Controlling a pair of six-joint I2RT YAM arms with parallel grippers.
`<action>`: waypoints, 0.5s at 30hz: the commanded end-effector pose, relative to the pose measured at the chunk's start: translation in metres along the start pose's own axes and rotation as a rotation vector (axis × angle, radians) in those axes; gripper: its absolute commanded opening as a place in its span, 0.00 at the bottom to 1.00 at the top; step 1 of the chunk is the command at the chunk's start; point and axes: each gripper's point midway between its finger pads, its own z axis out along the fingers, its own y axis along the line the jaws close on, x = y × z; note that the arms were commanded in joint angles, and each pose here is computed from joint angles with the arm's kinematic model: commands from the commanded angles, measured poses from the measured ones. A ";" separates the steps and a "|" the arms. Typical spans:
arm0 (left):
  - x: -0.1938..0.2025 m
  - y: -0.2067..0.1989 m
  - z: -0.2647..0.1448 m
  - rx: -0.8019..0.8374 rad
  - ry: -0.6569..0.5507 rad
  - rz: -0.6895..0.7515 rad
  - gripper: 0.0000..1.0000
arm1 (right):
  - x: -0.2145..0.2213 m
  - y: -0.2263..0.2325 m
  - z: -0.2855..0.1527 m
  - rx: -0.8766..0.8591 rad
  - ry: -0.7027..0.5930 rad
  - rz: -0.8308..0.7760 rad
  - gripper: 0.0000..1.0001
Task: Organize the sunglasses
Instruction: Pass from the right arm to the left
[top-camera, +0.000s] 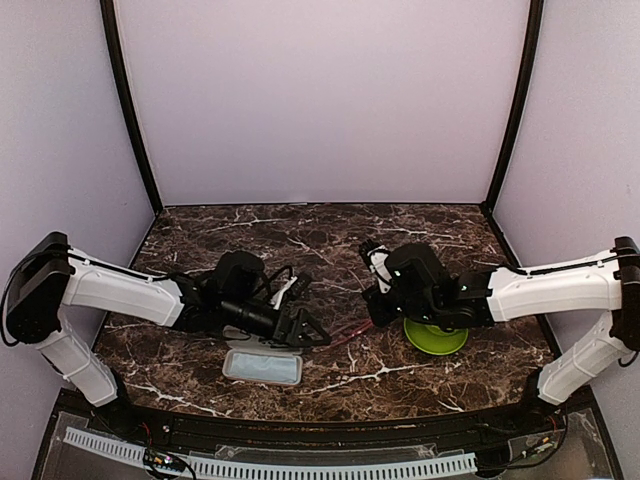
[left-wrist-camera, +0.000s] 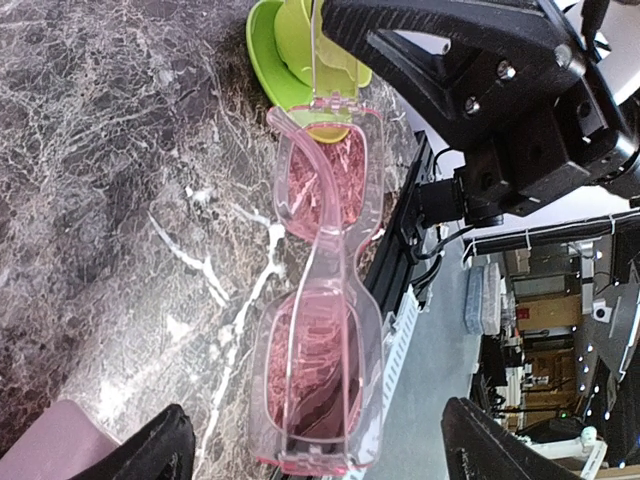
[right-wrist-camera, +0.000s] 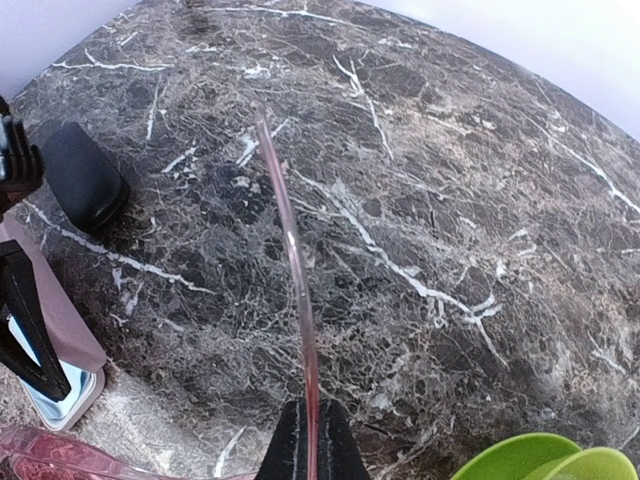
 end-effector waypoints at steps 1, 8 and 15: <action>-0.012 -0.014 -0.005 0.064 -0.059 -0.008 0.88 | -0.013 0.001 -0.002 0.032 0.002 0.058 0.00; -0.021 -0.008 0.002 0.063 -0.096 -0.052 0.88 | -0.005 -0.001 0.004 0.054 0.043 0.140 0.00; -0.026 -0.005 -0.001 0.043 -0.134 -0.073 0.87 | -0.001 -0.004 0.007 0.083 0.064 0.194 0.00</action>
